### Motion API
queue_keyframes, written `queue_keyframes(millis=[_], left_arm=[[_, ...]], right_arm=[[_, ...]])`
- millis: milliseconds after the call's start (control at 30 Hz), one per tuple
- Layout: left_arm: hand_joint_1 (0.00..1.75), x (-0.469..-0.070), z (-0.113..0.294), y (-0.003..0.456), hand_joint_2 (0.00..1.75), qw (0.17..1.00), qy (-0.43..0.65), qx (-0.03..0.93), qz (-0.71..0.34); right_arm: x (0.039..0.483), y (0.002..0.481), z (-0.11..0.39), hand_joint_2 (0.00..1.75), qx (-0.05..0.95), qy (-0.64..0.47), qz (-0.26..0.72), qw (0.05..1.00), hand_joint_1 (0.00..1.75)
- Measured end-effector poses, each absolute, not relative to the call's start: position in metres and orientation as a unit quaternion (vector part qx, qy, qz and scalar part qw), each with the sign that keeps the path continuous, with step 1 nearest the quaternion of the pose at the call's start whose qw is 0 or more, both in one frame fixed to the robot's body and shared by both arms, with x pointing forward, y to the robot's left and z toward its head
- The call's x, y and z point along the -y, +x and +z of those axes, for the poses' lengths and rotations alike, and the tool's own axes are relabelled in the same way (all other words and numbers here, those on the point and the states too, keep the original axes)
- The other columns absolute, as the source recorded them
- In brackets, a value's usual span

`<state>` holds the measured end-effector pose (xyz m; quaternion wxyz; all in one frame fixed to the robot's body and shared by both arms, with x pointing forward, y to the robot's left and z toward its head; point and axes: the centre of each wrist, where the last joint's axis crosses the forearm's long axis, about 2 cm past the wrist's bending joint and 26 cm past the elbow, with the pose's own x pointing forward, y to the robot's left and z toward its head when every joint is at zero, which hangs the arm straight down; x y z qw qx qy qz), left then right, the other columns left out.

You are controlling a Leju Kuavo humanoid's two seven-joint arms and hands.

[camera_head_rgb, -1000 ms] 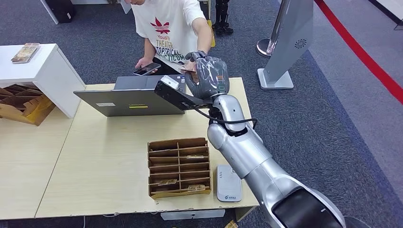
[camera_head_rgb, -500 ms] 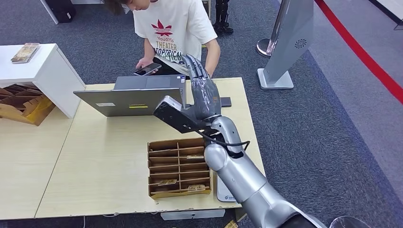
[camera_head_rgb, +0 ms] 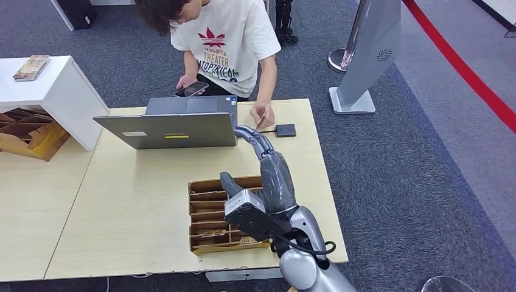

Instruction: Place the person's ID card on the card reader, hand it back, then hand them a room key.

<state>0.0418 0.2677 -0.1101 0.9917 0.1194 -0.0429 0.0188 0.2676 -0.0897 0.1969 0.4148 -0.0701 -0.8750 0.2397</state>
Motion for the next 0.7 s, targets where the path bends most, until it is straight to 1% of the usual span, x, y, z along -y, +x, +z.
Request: queue_keyframes(millis=[33,100,167,200,267,300,333,367,433,500,567,633,700], left_arm=[[0.0,-0.268,-0.11,0.042,0.0,0.992,0.119,0.043,0.02],[0.0,-0.267,-0.11,0.042,0.0,0.992,0.12,0.042,0.022],[0.0,-0.267,-0.11,0.041,0.0,0.992,0.12,0.042,0.022],[0.0,-0.267,-0.11,0.041,0.0,0.992,0.121,0.041,0.022],[0.0,-0.267,-0.11,0.041,0.0,0.992,0.121,0.041,0.02],[0.0,-0.267,-0.11,0.041,0.0,0.992,0.121,0.041,0.02],[0.0,-0.268,-0.11,0.041,0.0,0.992,0.122,0.04,0.02],[0.0,-0.268,-0.11,0.041,0.0,0.992,0.122,0.04,0.02],[0.0,-0.268,-0.11,0.041,0.0,0.992,0.122,0.039,0.021],[0.0,-0.268,-0.11,0.041,0.0,0.992,0.122,0.039,0.021],[0.0,-0.268,-0.11,0.041,0.0,0.992,0.122,0.039,0.021],[0.0,-0.268,-0.11,0.04,0.0,0.992,0.122,0.039,0.022],[0.0,-0.268,-0.11,0.04,0.0,0.992,0.122,0.039,0.022]], right_arm=[[0.091,0.266,0.196,1.75,0.874,-0.071,0.242,0.414,1.75],[0.095,0.263,0.193,1.75,0.873,-0.077,0.249,0.413,1.75],[0.098,0.259,0.188,1.75,0.869,-0.086,0.26,0.412,1.65],[0.1,0.258,0.186,1.75,0.867,-0.094,0.267,0.41,1.5],[0.103,0.256,0.182,1.75,0.862,-0.112,0.284,0.404,1.11],[0.104,0.255,0.18,1.75,0.859,-0.123,0.293,0.401,0.96],[0.105,0.255,0.178,1.75,0.856,-0.132,0.302,0.398,0.93],[0.106,0.255,0.176,1.75,0.853,-0.141,0.311,0.395,0.99],[0.107,0.255,0.172,1.75,0.845,-0.152,0.327,0.394,1.2],[0.107,0.255,0.168,1.75,0.837,-0.161,0.343,0.395,1.31],[0.107,0.256,0.162,1.75,0.828,-0.169,0.357,0.398,1.2],[0.108,0.256,0.157,1.75,0.82,-0.175,0.368,0.402,1.02],[0.108,0.257,0.153,1.75,0.814,-0.18,0.376,0.406,0.94]])
